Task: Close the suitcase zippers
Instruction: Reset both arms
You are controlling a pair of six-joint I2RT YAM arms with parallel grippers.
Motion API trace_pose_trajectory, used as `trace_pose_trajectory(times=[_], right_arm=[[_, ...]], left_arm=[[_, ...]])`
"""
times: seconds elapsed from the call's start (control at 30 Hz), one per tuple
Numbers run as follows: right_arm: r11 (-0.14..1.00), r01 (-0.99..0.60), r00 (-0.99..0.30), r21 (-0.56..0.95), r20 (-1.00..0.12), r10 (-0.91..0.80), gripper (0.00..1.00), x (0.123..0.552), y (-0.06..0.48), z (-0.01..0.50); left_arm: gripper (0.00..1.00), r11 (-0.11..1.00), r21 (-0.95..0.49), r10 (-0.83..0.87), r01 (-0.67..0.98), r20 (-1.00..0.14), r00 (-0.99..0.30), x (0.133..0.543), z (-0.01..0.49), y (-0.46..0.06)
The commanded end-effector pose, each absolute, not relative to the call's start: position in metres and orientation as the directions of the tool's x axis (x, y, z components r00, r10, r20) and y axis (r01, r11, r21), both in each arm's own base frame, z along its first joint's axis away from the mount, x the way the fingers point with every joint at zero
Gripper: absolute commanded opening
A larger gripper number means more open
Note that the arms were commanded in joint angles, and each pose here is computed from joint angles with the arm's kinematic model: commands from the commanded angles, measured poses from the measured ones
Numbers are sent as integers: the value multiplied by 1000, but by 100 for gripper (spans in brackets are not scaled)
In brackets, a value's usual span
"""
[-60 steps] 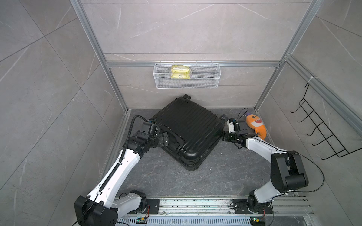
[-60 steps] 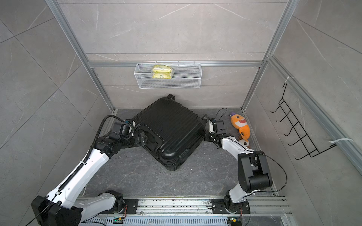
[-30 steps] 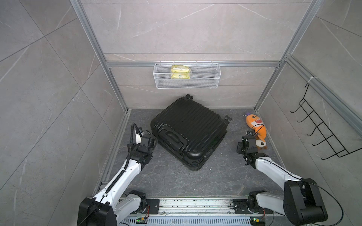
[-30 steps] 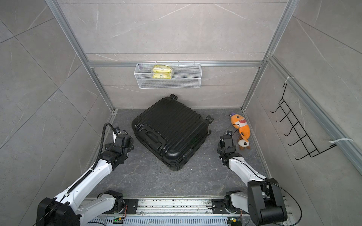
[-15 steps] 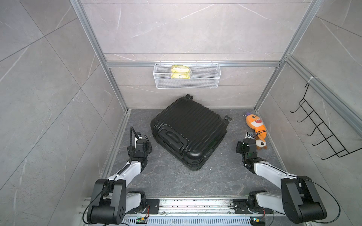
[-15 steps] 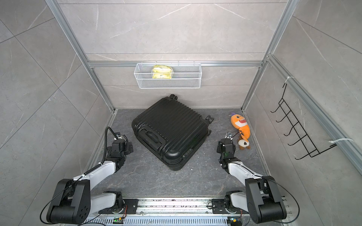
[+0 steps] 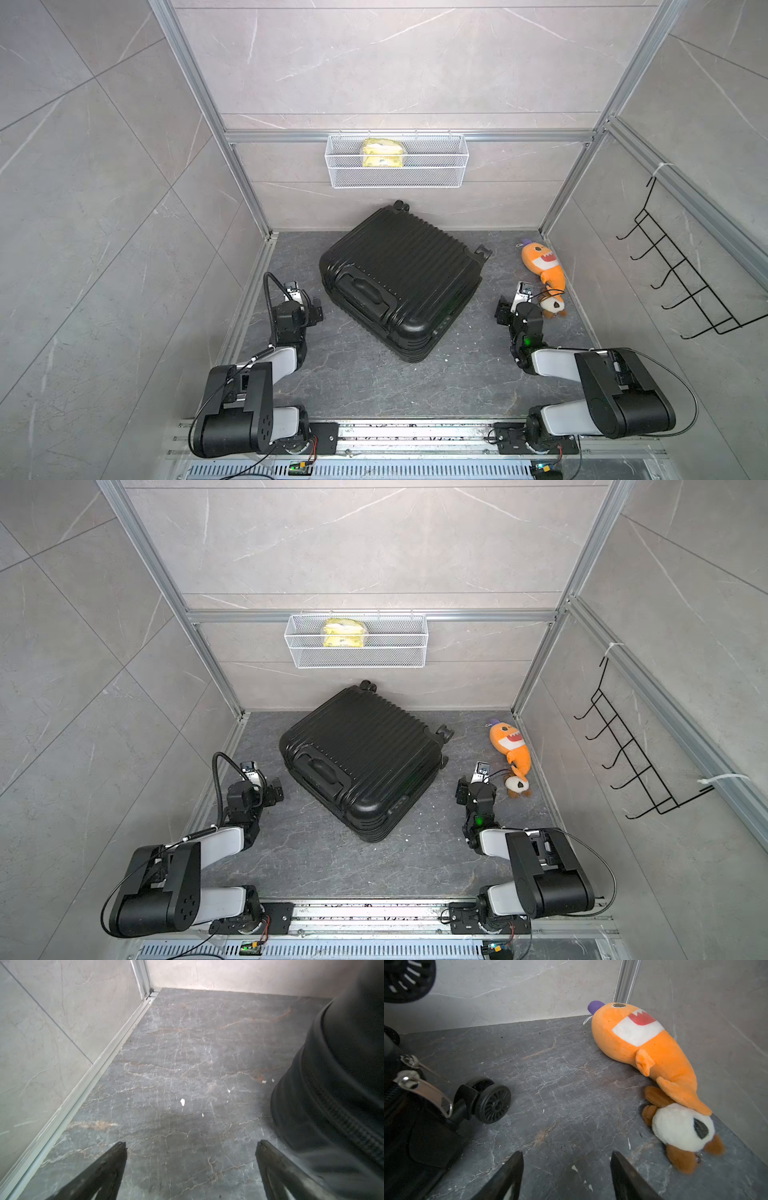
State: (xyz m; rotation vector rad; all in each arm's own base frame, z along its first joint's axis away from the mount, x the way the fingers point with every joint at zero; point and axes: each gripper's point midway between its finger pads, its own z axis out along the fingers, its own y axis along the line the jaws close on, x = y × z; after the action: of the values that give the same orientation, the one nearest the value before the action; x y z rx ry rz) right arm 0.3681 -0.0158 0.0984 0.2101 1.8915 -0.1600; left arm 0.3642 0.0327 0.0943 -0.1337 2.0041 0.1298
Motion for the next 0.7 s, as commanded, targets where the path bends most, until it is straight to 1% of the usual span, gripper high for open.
trace_pose_trajectory(times=[0.0, 0.17, 0.23, 0.3, 0.37, 0.43, 0.5, 0.67], right_arm=[[981, 193, -249, 14, -966, 63, 72, 373, -13, 113], [988, 151, -261, 13, -964, 53, 75, 377, -7, 111], [991, 133, -280, 7, -959, 45, 75, 377, -4, 104], [994, 112, -235, -2, -972, 25, 85, 381, 0, 103], [993, 121, -285, -4, -958, 31, 99, 379, -1, 98], [992, 127, -255, -7, -967, 25, 99, 382, -2, 101], [992, 123, -278, -12, -960, 23, 99, 381, -1, 99], [995, 103, -272, -14, -962, 15, 99, 384, 3, 100]], left_arm=[[99, 995, 8, -27, -99, -937, -348, 377, 109, 25], [100, 999, 17, 3, -39, -940, -340, 384, 89, 16], [100, 998, 11, -13, -61, -925, -380, 383, 86, 19], [100, 997, 11, -20, -80, -925, -380, 385, 85, 23], [100, 997, 10, -22, -82, -924, -381, 385, 85, 23], [100, 997, 10, -22, -80, -923, -384, 384, 85, 23], [100, 997, 10, -22, -83, -925, -380, 385, 85, 23], [100, 996, 10, -22, -83, -924, -382, 385, 85, 23]])
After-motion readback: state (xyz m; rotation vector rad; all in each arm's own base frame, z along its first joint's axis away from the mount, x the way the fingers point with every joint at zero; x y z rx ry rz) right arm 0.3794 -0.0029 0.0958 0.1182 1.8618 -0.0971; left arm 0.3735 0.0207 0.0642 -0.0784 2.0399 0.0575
